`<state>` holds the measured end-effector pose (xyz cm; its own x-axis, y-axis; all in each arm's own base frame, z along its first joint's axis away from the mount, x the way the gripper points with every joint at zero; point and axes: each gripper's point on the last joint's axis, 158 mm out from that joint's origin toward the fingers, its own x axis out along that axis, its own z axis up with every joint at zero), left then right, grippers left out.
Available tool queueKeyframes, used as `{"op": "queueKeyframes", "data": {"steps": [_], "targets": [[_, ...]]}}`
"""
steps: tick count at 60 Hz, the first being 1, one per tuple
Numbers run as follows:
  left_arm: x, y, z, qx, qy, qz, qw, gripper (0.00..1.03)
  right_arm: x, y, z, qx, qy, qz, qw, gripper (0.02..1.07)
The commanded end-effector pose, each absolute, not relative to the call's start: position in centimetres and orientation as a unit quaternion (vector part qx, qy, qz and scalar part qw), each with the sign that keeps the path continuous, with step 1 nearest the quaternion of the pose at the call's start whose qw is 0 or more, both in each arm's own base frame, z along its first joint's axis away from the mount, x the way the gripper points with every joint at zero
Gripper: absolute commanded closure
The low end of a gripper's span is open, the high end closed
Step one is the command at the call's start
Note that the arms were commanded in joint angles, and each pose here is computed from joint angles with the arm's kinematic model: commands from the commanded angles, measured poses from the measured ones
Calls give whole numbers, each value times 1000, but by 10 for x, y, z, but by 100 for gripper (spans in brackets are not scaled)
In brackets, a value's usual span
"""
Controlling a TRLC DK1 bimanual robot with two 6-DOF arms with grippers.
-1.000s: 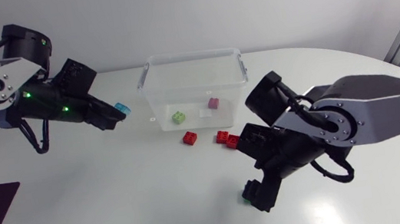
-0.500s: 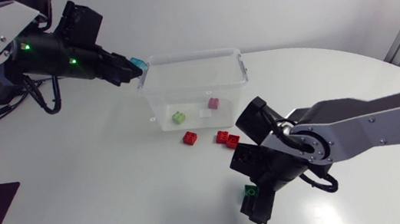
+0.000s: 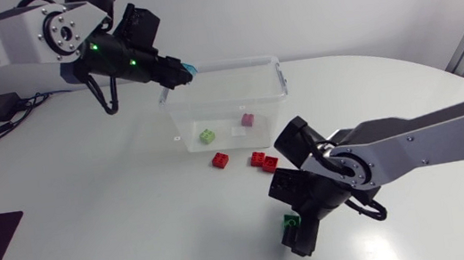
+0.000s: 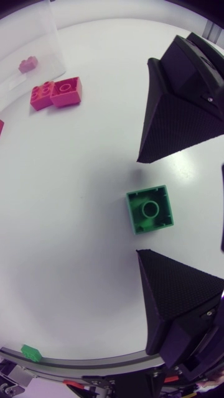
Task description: Place the duplo bricks in the container
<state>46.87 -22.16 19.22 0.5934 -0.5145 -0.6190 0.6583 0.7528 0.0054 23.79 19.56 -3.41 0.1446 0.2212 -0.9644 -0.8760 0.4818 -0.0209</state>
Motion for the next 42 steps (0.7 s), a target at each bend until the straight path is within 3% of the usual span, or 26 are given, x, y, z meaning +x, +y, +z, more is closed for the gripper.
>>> {"op": "queueKeyframes", "data": {"steps": [1,14,20,24,29,34,42], "targets": [[483,-230,187,108,307,-328,887,84,227,185,-48,-328,530,403,670,8],[500,-232,166,110,317,-318,887,82,223,181,-52,-328,532,404,668,18],[504,-231,159,111,320,-314,887,80,226,183,-49,-326,526,402,675,29],[508,-227,157,113,319,-304,890,63,229,185,-44,-325,514,402,684,42],[511,-224,159,111,318,-298,893,37,232,187,-39,-323,504,401,693,66],[512,-220,162,109,316,-294,896,21,233,187,-32,-324,497,399,699,68],[511,-216,177,106,304,-289,902,8,233,185,-15,-326,483,393,712,70]]}}
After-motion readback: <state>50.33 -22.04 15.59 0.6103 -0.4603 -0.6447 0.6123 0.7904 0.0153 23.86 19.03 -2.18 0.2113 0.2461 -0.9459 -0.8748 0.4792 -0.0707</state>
